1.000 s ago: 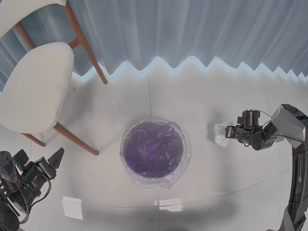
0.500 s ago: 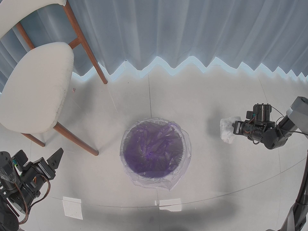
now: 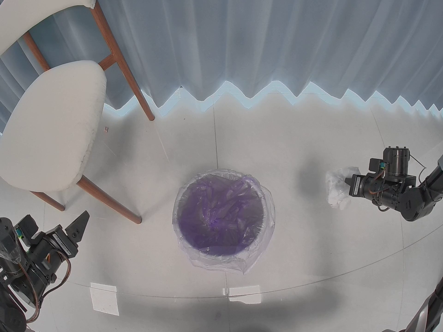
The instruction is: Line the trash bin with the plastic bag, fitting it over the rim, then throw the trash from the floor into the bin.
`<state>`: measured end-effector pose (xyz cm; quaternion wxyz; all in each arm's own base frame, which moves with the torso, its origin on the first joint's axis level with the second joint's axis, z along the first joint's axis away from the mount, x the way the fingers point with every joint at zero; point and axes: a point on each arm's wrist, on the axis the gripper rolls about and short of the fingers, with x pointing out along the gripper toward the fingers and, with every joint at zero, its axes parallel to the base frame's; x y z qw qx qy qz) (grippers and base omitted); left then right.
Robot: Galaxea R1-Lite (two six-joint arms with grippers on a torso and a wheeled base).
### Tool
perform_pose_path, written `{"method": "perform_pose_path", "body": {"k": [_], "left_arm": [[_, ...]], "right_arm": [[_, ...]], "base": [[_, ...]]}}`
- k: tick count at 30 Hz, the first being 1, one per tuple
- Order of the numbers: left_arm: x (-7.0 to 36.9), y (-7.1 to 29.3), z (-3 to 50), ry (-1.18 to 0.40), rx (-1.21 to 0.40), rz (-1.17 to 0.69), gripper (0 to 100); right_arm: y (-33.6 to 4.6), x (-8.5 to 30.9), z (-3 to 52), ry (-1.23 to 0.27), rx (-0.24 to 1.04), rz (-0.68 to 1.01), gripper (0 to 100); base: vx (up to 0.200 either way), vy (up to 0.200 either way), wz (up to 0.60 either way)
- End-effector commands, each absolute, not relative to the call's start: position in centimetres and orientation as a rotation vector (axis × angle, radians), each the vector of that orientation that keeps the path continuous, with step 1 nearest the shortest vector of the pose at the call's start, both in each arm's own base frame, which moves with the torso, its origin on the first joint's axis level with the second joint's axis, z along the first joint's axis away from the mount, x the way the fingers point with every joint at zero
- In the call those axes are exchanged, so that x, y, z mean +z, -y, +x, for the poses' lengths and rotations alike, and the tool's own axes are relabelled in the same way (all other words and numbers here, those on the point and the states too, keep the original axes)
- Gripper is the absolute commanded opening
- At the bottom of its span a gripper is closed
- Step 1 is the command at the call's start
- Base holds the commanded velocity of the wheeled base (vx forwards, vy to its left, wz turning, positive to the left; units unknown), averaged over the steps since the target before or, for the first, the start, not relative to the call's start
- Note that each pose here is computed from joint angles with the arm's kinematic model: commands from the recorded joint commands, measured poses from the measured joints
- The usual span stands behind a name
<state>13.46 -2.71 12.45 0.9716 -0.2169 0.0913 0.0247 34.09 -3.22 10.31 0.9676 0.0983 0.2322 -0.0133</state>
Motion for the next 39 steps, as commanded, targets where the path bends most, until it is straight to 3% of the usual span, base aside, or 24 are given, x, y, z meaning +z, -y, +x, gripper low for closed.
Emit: {"method": "perform_pose_path", "body": {"k": [1, 17, 28, 32, 39], "left_arm": [[12.3, 2.6, 13.0, -0.185, 0.052, -0.438, 100], [12.7, 2.4, 12.5, -0.152, 0.048, -0.433, 100], [14.7, 0.4, 10.4, 0.038, 0.184, -0.342, 100], [15.7, 0.2, 8.8, 0.134, 0.164, -0.307, 100], [15.8, -0.3, 6.7, 0.180, 0.204, -0.239, 100]], "right_arm": [[2.9, 12.5, 31.8, -0.425, -0.009, 0.192, 0], [1.8, 13.6, 25.8, -0.420, 0.020, 0.157, 0], [1.1, 14.3, 22.3, -0.393, 0.081, 0.142, 0], [1.0, 14.0, 21.2, -0.395, 0.098, 0.121, 0], [0.4, 14.4, 19.6, -0.370, 0.132, 0.091, 0]], "base": [[0.000, 0.000, 0.00], [0.000, 0.000, 0.00], [0.000, 0.000, 0.00], [0.000, 0.000, 0.00], [0.000, 0.000, 0.00]]}}
